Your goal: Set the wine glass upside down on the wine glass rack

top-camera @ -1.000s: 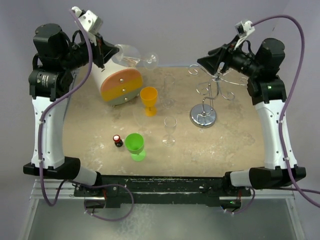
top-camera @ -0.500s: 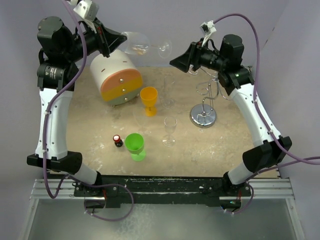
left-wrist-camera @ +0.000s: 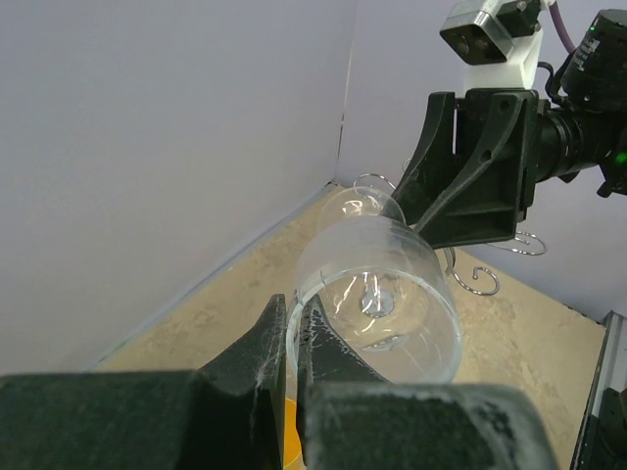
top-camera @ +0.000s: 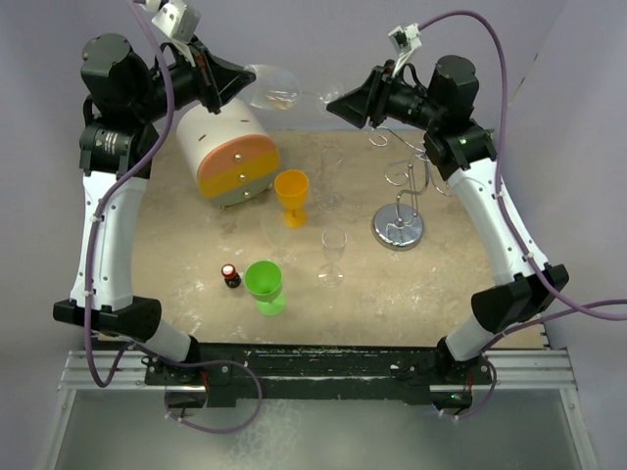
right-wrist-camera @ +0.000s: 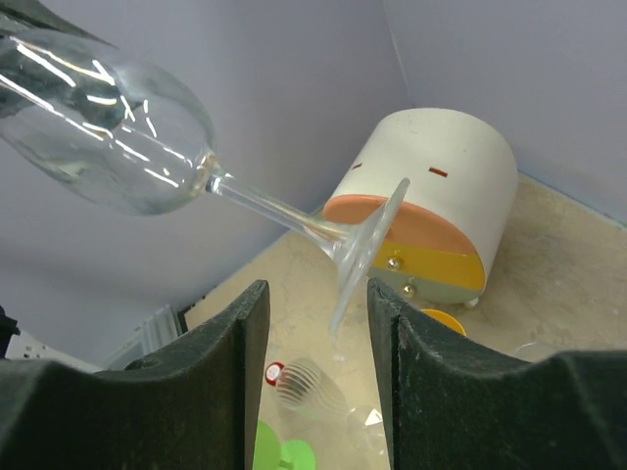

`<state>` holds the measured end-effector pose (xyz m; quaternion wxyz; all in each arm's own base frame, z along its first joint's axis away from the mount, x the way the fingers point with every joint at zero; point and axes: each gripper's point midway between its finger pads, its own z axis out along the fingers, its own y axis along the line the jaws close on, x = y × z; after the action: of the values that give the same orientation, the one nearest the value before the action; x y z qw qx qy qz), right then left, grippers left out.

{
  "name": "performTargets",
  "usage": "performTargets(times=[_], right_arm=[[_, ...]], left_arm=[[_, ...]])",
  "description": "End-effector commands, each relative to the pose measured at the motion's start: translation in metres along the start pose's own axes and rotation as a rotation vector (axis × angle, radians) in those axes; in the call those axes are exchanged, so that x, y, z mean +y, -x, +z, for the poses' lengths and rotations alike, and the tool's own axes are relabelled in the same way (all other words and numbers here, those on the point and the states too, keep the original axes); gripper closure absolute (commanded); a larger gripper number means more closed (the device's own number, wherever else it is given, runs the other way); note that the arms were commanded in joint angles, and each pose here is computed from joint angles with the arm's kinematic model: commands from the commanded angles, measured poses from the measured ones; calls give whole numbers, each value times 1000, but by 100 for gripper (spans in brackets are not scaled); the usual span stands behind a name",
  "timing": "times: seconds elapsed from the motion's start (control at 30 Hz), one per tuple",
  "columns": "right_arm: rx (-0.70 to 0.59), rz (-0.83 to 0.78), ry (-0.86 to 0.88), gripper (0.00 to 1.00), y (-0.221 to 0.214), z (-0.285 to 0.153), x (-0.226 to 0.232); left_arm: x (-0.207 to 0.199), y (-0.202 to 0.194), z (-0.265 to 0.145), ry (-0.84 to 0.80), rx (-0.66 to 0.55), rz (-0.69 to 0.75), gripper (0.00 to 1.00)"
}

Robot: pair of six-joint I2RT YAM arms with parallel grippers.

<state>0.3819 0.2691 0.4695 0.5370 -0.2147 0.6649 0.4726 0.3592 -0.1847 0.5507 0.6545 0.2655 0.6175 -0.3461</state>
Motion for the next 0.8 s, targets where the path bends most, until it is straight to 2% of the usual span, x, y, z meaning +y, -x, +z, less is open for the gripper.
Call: performTargets(times=[0.0,0.17,0.3,0.6,0.77], right_arm=[[-73,-18,-1,56,27,0,11],[-76,13,-75,67,25,0,-3],[-78,27,-70,73,25,1,-1],[-62,72,-85,74,13,1,-6],[-58,85,-93,70,10,-1,-7]], left_arm=[[-13,21,-1,-38,-67,61,100],[-16,18,-2,-44,-62,65,100],[-16,17,-2,-47,-62,67,100],[-18,20,-4,-43,-70,88,100],[-18,20,-3,-44,-74,100,100]])
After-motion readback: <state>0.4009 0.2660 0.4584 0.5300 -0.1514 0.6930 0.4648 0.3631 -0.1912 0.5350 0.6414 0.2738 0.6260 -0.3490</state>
